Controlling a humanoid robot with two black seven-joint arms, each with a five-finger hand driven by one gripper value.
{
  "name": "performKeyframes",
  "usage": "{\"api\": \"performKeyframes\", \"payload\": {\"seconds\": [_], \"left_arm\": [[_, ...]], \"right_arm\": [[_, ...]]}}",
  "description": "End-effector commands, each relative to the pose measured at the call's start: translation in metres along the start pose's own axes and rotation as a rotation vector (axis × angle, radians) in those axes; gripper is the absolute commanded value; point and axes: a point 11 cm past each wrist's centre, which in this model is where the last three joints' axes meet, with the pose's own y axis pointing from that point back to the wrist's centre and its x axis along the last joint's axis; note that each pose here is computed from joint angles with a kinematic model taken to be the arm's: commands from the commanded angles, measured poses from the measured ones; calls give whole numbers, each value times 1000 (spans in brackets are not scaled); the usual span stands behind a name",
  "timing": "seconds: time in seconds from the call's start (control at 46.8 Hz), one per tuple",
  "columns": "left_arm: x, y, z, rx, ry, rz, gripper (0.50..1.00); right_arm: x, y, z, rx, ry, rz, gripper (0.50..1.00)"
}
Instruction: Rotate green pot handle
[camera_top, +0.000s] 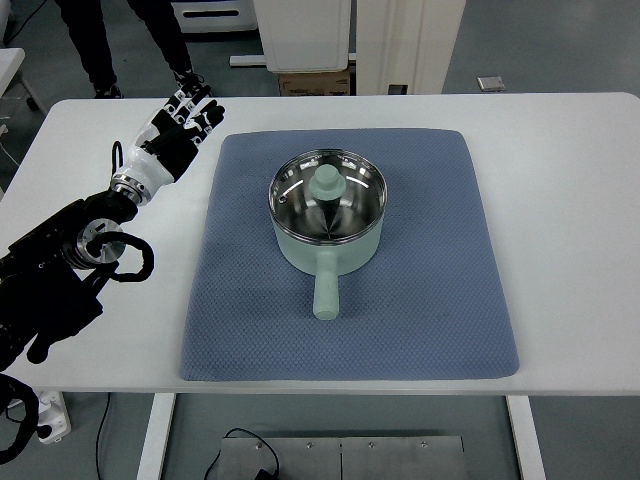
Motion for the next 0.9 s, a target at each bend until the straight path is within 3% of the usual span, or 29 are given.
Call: {"api": "performKeyframes", "payload": {"seconds": [0.0,0.385,0.876], "left_arm": [[0,0,1,-3,1,-3,1000],[-4,-3,13,-18,-17,-31,1000],[-9,-3,67,-94,-52,-114,1000]], "right_arm": [[0,0,0,0,0,0,1000],[0,0,0,0,0,0,1000],[0,0,0,0,0,0,1000]]}}
